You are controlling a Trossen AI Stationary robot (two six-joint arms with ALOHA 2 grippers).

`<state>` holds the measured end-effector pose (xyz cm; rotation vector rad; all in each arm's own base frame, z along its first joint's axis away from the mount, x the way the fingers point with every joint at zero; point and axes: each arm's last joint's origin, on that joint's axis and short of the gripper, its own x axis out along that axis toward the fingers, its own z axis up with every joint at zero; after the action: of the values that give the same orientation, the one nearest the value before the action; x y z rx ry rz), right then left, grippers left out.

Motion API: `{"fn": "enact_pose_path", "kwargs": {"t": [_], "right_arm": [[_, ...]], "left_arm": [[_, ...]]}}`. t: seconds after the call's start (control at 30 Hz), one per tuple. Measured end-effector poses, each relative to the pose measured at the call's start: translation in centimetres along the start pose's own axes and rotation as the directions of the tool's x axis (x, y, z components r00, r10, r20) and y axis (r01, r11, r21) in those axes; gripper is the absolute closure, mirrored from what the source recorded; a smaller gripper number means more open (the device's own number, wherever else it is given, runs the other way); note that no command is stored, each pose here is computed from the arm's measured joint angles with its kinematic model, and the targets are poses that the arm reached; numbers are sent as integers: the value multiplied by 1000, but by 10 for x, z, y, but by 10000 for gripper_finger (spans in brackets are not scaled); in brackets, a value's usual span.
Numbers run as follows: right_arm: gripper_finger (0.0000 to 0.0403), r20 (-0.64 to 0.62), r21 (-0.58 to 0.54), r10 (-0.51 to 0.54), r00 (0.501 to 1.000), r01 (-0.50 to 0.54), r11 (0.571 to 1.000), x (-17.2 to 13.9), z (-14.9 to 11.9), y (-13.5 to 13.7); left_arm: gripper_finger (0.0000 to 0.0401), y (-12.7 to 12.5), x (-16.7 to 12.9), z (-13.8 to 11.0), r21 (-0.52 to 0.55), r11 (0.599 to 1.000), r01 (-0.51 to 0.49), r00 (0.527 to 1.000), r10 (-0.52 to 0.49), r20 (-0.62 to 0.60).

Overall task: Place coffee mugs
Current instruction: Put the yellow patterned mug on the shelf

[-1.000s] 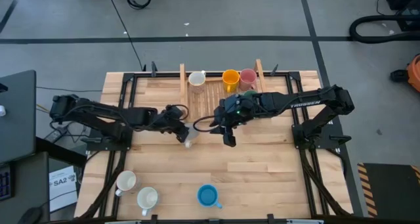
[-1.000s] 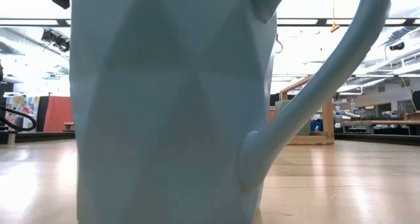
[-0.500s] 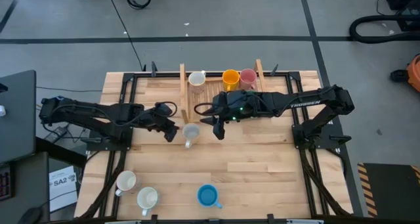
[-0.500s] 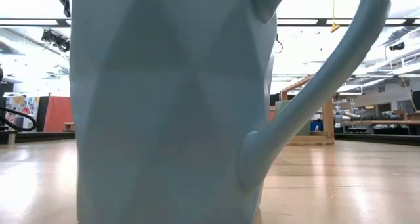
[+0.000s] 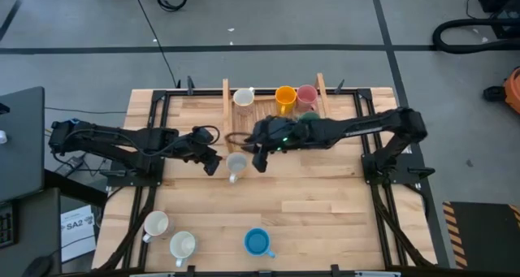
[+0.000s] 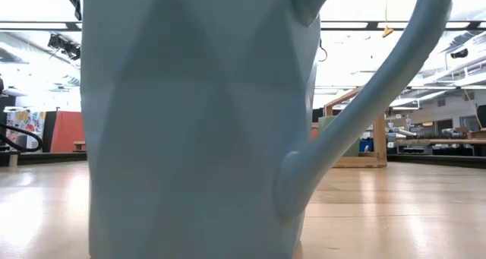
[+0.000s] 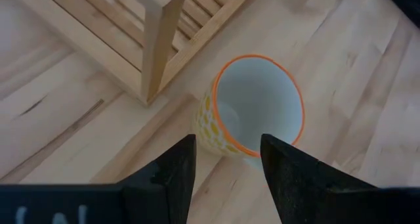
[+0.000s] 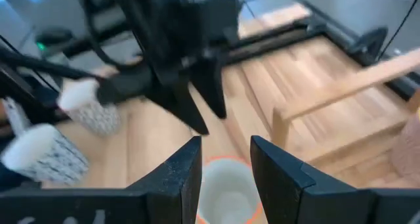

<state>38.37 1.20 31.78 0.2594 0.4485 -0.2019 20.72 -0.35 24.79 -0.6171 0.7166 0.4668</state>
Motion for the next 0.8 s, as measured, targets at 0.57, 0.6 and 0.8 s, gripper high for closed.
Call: {"fn": "enact_pose_path", "kwargs": {"t": [0.57, 0.6, 0.8], "right_arm": [[267, -197, -38, -140, 970, 135, 990, 81, -59, -26], [267, -209, -38, -138, 968, 133, 990, 82, -61, -27], [267, -233, -39, -130, 964, 125, 991, 86, -65, -28]], "left_arm": [[225, 0, 0, 0, 25, 1000, 3, 1000, -3, 5], [225, 0, 0, 0, 25, 1000, 3, 1000, -3, 5], [225, 0, 0, 0, 26, 1000, 3, 1000, -3, 4]]}}
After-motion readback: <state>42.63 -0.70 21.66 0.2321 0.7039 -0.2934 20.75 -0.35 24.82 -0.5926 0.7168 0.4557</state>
